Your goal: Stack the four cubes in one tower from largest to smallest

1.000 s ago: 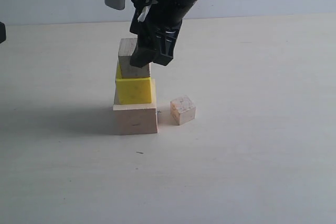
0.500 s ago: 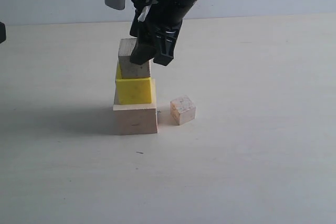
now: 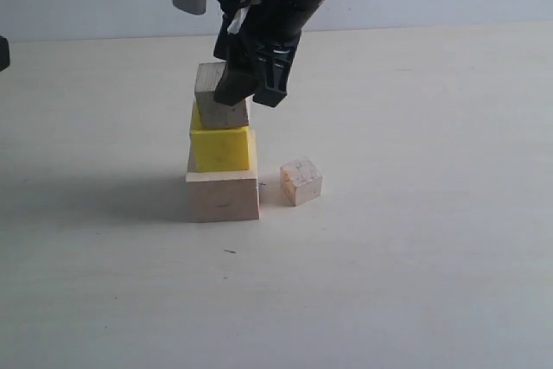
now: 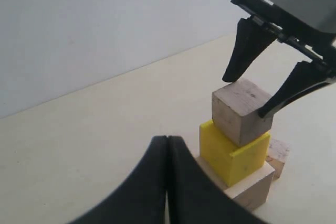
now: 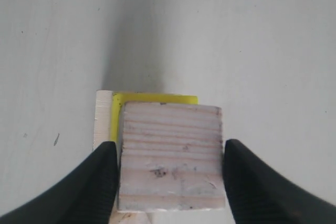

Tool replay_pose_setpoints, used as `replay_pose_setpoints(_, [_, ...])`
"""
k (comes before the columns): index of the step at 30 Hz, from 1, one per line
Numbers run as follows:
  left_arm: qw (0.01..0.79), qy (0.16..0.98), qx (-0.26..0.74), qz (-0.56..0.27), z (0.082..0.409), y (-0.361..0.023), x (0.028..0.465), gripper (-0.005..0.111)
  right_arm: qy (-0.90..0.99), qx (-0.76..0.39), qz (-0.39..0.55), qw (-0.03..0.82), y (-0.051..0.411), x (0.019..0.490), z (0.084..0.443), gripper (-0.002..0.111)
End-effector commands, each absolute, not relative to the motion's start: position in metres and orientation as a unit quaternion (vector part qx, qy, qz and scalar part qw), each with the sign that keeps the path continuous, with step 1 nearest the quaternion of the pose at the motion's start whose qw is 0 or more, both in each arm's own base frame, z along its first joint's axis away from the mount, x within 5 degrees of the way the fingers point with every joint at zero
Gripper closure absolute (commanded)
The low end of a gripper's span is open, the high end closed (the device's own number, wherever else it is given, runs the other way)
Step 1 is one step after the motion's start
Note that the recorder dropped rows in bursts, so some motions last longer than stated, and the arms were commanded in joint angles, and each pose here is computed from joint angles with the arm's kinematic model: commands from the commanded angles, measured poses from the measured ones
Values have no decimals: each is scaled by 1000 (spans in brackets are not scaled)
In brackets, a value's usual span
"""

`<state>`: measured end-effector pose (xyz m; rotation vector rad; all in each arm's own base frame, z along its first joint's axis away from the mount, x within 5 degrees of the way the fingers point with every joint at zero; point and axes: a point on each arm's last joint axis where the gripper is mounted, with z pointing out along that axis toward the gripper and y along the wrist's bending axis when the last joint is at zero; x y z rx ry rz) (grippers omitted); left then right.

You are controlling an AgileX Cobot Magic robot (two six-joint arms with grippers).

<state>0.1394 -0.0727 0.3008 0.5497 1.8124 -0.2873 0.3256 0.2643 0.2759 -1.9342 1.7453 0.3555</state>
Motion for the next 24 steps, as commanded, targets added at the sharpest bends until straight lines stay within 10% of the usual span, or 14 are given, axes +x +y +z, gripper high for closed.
replay_pose_setpoints(1, [577,774,233,-120,300,-73,141,107,638,-708,128,274,262,324,290,104])
replay_pose_setpoints(24, [577,774,233,-120,300,-73,141,107,640,-700,140,284,265,325,288,104])
